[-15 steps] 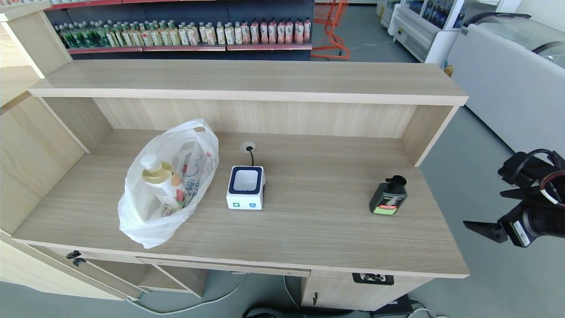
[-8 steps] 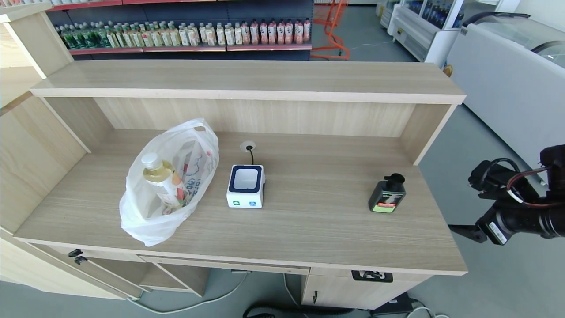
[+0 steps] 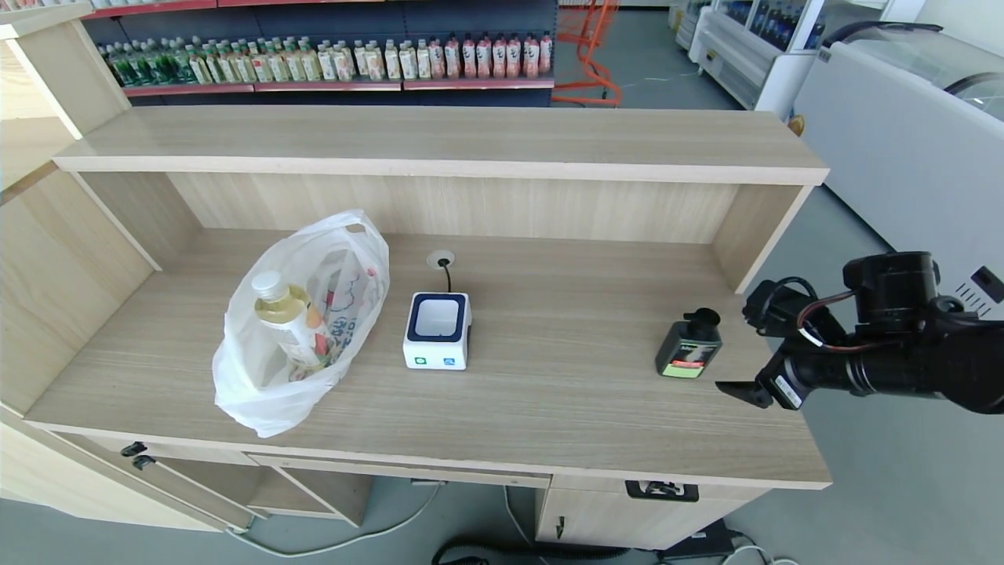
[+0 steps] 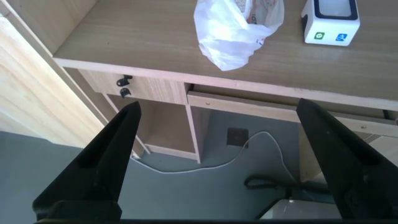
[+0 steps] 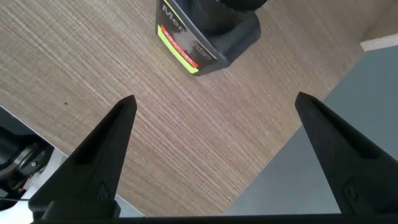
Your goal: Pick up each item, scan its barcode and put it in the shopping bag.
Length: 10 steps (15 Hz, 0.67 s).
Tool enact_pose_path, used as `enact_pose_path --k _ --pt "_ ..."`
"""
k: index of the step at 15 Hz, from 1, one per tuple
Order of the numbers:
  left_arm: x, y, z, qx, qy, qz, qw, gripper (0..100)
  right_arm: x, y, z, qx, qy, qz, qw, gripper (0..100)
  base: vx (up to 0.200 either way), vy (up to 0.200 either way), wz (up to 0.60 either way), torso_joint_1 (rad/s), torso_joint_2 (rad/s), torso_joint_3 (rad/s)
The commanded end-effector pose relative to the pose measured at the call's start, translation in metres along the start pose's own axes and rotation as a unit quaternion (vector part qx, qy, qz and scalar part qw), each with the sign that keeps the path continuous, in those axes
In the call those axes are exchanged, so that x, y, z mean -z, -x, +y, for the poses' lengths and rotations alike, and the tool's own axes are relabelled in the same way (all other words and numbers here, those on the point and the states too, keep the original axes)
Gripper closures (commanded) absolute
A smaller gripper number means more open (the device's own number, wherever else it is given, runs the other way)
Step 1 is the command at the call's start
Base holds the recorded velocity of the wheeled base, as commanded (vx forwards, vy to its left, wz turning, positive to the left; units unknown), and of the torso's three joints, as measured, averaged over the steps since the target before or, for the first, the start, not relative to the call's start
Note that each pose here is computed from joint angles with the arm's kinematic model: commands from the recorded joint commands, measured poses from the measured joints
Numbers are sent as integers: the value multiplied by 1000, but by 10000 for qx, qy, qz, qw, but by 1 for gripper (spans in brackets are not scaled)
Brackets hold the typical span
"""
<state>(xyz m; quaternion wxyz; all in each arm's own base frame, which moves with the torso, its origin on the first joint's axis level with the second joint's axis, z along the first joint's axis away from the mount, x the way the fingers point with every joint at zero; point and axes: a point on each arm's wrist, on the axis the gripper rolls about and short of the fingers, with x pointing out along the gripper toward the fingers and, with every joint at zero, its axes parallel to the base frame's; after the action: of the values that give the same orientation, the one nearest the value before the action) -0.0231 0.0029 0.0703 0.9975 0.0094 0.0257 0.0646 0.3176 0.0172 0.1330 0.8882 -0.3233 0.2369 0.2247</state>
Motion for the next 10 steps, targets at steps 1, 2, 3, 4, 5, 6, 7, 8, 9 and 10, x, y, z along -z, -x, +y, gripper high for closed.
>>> enact_pose_path --k 1,2,3,4,5,6,7,8,9,10 --pt "0 0 0 -3 0 9 10000 0 0 -20 4 -151 42 19 9999 0 0 0 0 0 0 0" --pt "0 0 0 -3 0 9 10000 0 0 -20 4 -151 42 19 9999 0 0 0 0 0 0 0" --pt "0 0 0 -3 0 9 10000 0 -1 -29 3 -177 58 10 9998 0 0 0 0 0 0 0" --pt "0 0 0 -3 0 9 10000 0 -2 -33 2 -188 59 3 9998 0 0 0 0 0 0 0" --pt "0 0 0 -3 1 1 10000 0 -6 -41 1 -194 88 -47 9998 0 0 0 0 0 0 0" --pt "0 0 0 -3 1 1 10000 0 -6 -41 1 -194 88 -47 9998 0 0 0 0 0 0 0" --pt "0 0 0 -3 0 9 10000 0 -13 -49 1 -261 135 -168 9994 0 0 0 0 0 0 0" --pt "0 0 0 -3 0 9 10000 0 -15 -52 1 -346 156 -271 9989 0 0 0 0 0 0 0" --pt "0 0 0 -3 0 9 10000 0 -18 -56 3 -414 161 -333 9985 0 0 0 0 0 0 0" --pt "0 0 0 -3 0 9 10000 0 -21 -59 5 -445 179 -353 9982 0 0 0 0 0 0 0"
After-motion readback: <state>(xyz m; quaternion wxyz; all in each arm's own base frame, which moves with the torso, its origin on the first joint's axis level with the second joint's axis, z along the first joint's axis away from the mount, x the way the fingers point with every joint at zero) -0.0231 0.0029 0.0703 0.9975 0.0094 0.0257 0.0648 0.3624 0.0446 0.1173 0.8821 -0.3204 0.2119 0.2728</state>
